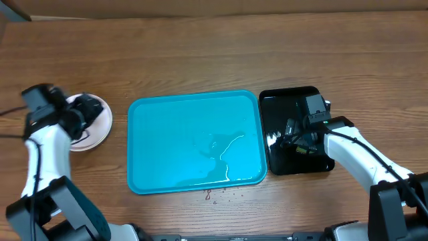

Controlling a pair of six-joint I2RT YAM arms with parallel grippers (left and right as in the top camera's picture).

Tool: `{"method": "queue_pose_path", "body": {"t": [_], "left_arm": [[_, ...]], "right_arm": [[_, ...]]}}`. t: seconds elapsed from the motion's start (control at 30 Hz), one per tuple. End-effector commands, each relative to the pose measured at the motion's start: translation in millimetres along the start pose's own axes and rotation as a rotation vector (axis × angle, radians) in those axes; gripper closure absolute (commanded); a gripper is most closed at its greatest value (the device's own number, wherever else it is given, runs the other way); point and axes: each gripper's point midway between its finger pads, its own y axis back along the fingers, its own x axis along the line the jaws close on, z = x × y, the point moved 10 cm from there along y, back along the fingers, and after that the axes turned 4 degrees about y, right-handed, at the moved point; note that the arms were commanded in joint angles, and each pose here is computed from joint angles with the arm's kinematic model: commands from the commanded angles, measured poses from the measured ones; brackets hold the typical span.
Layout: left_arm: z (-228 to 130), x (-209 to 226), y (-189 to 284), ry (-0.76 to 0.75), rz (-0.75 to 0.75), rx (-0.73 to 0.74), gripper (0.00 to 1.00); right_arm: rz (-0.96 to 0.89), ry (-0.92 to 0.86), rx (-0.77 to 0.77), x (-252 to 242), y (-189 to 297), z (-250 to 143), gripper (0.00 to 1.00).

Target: Clean dirty plates on tray and stack at the side

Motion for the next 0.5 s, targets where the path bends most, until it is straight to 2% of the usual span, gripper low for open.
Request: {"method": "queue_pose_path", "body": {"t": [0.0,0.03,0.2,0.47], "left_arm": [[-13,-38,2,-0.174,-0.085,0.01,0.16],[-16,-45,0,-0.194,-0.08,0.006,0.0],[-30,-63,-5,-0.259,-0.055,0.01,0.0],[-34,-68,-6,-0.273,-0.062,0.017,0.0]], "right_arm": [[-0.006,-0.008,-0.006,-1,0,1,0.0],[-0.006,-0.008,-0.006,-1,0,1,0.0],[-0.006,-0.008,-0.006,-1,0,1,0.0],[-0.006,-0.008,-0.006,-1,0,1,0.0]]}}
